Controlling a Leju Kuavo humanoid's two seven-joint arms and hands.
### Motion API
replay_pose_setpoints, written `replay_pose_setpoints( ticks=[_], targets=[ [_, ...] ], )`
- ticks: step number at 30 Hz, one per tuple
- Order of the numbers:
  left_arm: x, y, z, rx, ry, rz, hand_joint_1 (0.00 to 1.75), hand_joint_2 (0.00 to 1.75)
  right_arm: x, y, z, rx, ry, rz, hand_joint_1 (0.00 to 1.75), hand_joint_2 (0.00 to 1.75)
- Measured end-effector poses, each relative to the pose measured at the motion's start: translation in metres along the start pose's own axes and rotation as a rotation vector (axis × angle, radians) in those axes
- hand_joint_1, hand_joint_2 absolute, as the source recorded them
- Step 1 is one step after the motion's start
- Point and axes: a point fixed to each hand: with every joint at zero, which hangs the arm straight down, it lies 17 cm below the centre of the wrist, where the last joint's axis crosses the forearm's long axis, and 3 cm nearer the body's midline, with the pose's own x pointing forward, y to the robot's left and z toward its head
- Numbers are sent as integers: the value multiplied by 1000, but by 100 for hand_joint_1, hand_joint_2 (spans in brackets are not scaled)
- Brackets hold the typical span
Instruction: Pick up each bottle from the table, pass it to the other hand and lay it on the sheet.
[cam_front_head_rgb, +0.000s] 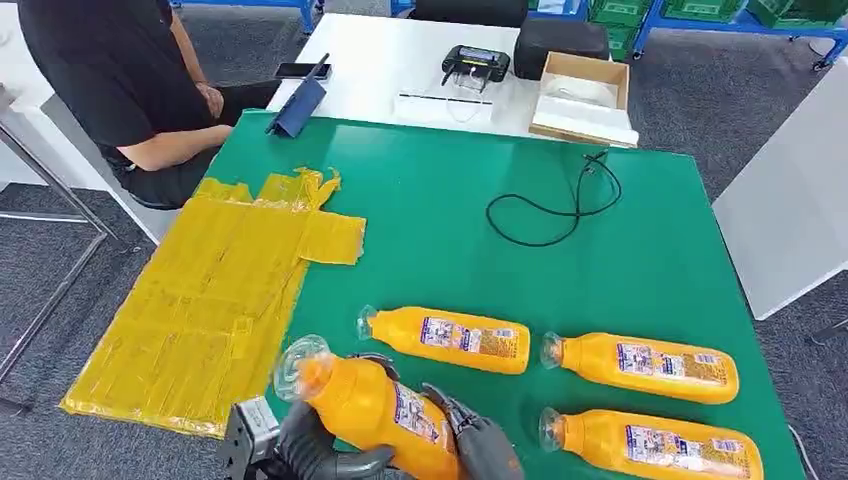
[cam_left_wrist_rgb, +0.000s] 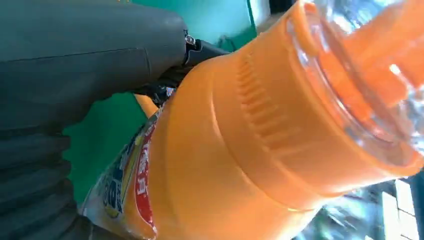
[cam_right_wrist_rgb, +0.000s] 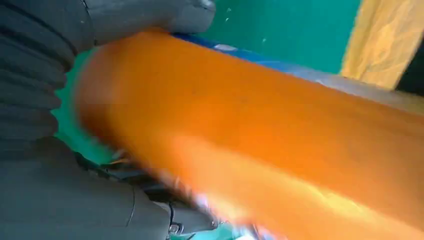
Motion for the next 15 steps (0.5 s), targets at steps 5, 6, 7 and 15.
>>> replay_pose_setpoints(
  ticks=[5, 6, 7, 15],
  targets=[
    [-13, 47, -10, 95, 42, -424, 175, 175, -12, -19, -5, -53, 56, 47, 0, 175],
    [-15, 61, -10, 121, 54, -542, 175, 175, -14, -25, -4, -68, 70, 60, 0, 175],
    [-16, 77, -9, 149, 66, -665, 175, 175, -15, -32, -4, -84, 80, 68, 0, 175],
    [-3, 168, -3, 285, 121, -1293, 175, 175, -14, -58, -7, -129, 85, 56, 0, 175]
  ],
)
